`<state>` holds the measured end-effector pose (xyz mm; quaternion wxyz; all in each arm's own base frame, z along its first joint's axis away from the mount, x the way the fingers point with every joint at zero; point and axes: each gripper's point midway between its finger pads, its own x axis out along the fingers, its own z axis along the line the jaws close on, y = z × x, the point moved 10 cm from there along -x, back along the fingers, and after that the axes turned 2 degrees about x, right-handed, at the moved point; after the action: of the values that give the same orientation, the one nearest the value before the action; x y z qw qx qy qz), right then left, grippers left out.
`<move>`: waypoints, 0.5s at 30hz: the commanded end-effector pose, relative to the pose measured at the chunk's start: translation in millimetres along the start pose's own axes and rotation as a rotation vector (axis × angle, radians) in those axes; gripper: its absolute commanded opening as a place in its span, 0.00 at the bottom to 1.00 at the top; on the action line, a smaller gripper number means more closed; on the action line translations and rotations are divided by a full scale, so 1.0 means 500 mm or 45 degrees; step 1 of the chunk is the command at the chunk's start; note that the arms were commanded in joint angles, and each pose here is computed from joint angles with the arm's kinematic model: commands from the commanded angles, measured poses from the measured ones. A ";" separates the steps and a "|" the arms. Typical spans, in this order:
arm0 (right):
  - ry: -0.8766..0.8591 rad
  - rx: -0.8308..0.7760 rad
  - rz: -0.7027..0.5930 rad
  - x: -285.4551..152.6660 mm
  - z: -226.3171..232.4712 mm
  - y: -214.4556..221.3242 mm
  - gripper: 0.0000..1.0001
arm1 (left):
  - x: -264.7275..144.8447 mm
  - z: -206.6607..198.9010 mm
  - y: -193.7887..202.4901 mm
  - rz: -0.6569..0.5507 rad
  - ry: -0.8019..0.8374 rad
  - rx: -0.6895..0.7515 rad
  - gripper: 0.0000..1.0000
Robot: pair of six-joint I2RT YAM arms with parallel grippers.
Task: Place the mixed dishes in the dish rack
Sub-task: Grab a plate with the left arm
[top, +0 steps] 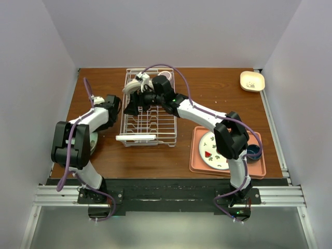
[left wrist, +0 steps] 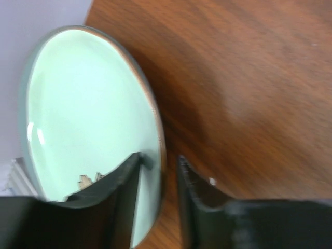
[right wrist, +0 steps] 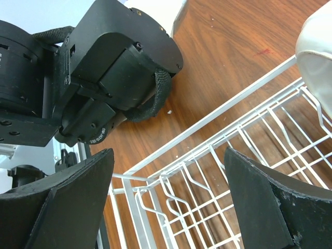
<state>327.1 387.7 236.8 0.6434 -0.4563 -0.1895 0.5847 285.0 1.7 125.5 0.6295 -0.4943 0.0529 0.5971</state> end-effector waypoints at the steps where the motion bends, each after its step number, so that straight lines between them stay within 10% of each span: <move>1: -0.009 -0.026 -0.073 -0.015 0.019 -0.031 0.90 | -0.006 -0.011 -0.019 -0.020 0.012 -0.052 0.16; 3: -0.010 -0.025 -0.074 -0.015 0.019 -0.031 0.90 | -0.009 -0.010 -0.024 -0.024 0.018 -0.059 0.01; 15: -0.006 -0.024 -0.071 -0.015 0.016 -0.028 0.90 | -0.066 0.036 -0.062 -0.126 0.036 -0.165 0.00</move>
<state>326.9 387.6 236.4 0.6439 -0.4556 -0.1883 0.5851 278.8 7.0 149.0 0.6583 -0.4444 0.0358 0.6065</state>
